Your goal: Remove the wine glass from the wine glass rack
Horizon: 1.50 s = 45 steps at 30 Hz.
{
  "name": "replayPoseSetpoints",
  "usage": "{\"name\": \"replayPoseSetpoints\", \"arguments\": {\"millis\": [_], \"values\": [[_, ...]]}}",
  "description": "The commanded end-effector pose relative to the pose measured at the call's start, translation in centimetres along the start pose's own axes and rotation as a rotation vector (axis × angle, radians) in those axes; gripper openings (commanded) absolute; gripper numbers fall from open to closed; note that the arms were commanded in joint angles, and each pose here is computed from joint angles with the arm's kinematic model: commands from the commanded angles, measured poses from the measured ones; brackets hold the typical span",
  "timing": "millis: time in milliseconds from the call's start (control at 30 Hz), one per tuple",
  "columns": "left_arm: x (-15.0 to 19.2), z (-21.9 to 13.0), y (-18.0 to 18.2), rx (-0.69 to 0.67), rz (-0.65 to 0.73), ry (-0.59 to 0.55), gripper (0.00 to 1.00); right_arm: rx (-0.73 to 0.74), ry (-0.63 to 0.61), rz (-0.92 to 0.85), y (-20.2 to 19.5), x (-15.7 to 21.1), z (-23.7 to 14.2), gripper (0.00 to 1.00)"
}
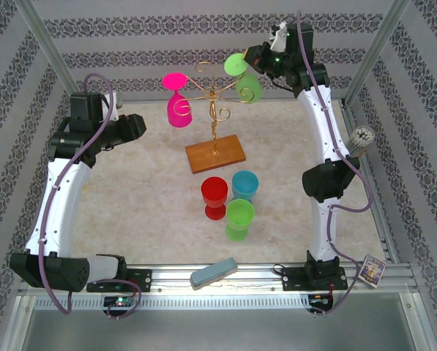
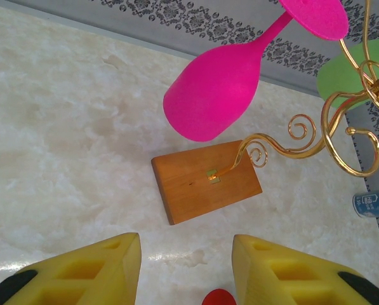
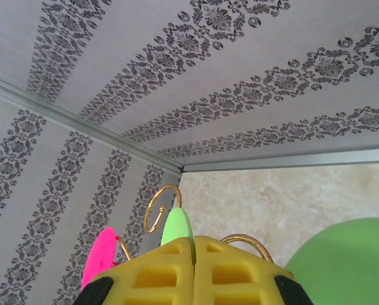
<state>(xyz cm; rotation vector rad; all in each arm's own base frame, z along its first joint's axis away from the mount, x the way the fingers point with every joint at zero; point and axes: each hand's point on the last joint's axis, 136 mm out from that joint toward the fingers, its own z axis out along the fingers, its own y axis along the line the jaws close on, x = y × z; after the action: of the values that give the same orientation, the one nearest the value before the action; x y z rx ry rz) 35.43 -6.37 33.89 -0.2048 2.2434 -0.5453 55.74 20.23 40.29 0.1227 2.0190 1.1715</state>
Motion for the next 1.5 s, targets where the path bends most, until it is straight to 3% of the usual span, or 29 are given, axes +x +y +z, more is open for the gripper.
{"name": "replayPoseSetpoints", "arguments": {"millis": [0,800,1467], "values": [[0.0,-0.4,-0.3,0.002,0.037,-0.019,0.43,-0.023,-0.031,-0.007,1.2,-0.8,-1.0,0.00],[0.3,-1.0,-0.3,-0.002,0.046,-0.028,0.43,-0.051,0.022,-0.045,3.4,1.4,-1.8,0.00],[0.4,-1.5,-0.2,-0.009,0.056,-0.035,0.43,-0.110,0.069,-0.058,5.4,3.1,0.5,0.00]]}}
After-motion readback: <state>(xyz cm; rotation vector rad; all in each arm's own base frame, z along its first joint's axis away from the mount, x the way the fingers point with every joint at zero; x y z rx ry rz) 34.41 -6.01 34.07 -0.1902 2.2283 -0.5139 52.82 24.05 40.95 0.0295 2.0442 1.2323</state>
